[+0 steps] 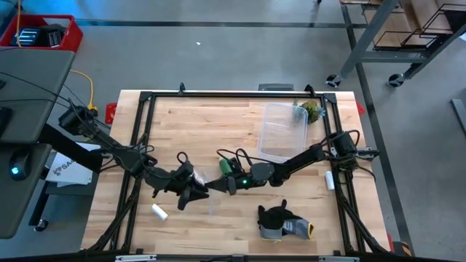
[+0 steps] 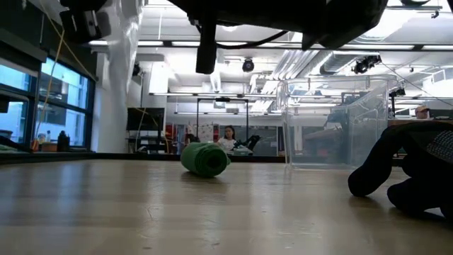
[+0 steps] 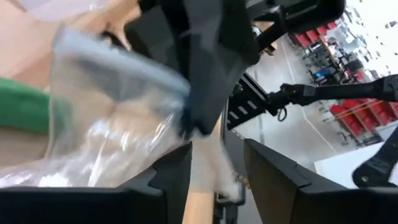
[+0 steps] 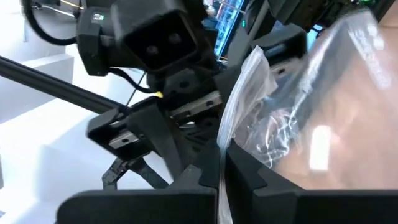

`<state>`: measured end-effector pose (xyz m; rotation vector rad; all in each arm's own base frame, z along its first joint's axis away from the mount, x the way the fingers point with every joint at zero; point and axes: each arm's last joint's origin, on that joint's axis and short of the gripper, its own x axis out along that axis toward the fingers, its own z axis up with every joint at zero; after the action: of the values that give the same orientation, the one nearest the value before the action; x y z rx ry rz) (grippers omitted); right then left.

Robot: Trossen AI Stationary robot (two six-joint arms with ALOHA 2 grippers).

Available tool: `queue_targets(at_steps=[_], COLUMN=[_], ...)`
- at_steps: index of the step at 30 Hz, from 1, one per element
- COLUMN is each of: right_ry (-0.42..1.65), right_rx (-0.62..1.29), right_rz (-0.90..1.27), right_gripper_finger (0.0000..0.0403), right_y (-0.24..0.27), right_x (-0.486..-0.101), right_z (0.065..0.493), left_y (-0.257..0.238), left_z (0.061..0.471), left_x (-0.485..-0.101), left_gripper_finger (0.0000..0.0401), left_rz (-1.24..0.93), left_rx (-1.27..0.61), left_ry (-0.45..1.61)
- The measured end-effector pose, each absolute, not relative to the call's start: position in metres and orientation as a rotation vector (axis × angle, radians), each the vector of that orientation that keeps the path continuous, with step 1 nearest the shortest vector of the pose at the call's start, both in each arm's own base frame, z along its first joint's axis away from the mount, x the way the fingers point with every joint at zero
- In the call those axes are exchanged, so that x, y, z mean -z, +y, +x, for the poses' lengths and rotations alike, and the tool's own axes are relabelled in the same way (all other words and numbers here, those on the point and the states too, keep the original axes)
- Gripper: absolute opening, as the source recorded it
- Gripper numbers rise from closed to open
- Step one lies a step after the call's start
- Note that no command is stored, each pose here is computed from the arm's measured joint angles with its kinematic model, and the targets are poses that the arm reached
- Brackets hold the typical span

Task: Roll bandage
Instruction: Open the transparent zip bag

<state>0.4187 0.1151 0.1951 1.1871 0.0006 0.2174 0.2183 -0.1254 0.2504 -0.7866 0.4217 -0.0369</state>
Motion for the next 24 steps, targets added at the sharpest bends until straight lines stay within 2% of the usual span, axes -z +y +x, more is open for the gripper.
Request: queue_targets(at_steps=[6,13,18,24], right_ry=[-0.034,-0.063,-0.062,-0.064], right_rx=[-0.241,-0.259,-0.259,-0.249], right_rz=[1.189,1.172,1.173,1.178], right_gripper_finger=[0.0,0.0,0.0,0.0], right_y=[0.115,0.115,0.115,0.111], right_x=[-0.199,-0.202,-0.202,-0.202], right_z=[0.418,0.418,0.418,0.419], left_y=[-0.13,-0.127,-0.133,-0.136], left_z=[0.209,0.202,0.211,0.215], left_x=[-0.249,-0.254,-0.26,-0.251], left_gripper_finger=[0.015,0.015,0.015,0.015], left_rz=[-0.814,-0.885,-0.981,-1.0], left_rx=[0.07,-0.04,0.014,-0.02], left_ry=[0.504,0.41,0.315,0.343])
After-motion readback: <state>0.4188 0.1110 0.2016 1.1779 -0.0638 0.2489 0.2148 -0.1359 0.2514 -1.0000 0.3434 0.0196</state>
